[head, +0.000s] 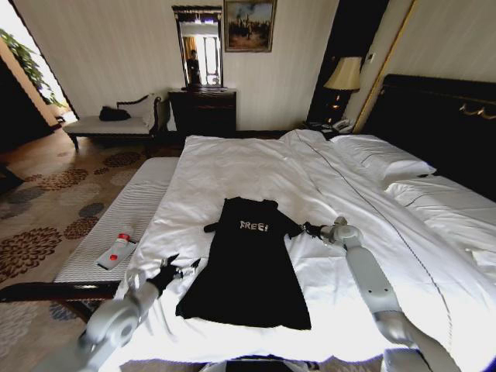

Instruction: Fold the clothes on the bed.

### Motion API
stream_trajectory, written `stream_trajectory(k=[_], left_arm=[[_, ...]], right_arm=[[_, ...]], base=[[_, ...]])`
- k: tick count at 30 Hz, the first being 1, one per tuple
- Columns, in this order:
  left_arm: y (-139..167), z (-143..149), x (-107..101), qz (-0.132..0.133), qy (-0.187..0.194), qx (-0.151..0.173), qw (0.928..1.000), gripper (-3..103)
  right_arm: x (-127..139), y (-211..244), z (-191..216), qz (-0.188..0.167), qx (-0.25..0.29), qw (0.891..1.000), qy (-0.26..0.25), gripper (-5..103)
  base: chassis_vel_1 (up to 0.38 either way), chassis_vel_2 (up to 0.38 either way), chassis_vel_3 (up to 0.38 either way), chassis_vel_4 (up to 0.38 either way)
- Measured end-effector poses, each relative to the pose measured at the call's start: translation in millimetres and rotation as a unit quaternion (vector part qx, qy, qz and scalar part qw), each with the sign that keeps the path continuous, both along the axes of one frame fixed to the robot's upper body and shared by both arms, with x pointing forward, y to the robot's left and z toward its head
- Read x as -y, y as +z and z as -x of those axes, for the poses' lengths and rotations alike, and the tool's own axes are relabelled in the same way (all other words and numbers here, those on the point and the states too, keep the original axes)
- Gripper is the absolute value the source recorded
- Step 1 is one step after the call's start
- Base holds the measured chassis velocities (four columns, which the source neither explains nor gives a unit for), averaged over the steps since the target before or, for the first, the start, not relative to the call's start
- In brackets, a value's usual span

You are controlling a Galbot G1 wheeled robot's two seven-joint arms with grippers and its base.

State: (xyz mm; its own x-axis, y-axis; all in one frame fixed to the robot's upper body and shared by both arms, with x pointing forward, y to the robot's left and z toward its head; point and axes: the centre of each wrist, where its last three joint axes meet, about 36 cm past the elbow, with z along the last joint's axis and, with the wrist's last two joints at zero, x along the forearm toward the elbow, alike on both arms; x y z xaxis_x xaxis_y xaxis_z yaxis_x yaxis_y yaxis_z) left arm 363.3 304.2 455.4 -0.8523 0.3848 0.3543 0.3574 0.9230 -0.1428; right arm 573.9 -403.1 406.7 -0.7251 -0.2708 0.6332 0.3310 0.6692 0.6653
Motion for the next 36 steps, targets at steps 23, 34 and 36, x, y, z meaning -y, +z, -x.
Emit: stream_trajectory(k=[23, 34, 36], left_arm=[[-33.7, -136.4, 70.1, -0.013, -0.061, -0.006, 0.9981, 99], [-47.5, -153.3, 92.6, 0.011, -0.057, -0.024, 0.9980, 96], [-49.1, -156.7, 95.5, 0.016, -0.055, -0.027, 0.9980, 86]], right_arm=[[2.0, -6.2, -5.3, 0.002, -0.006, 1.000, -0.008, 1], [6.3, -5.6, -5.4, 0.006, -0.007, 1.000, -0.011, 1], [8.6, -6.1, -5.1, 0.007, -0.007, 1.000, -0.012, 1]], base=[[0.000, 0.000, 0.000, 0.000], [0.000, 0.000, 0.000, 0.000], [0.000, 0.000, 0.000, 0.000]])
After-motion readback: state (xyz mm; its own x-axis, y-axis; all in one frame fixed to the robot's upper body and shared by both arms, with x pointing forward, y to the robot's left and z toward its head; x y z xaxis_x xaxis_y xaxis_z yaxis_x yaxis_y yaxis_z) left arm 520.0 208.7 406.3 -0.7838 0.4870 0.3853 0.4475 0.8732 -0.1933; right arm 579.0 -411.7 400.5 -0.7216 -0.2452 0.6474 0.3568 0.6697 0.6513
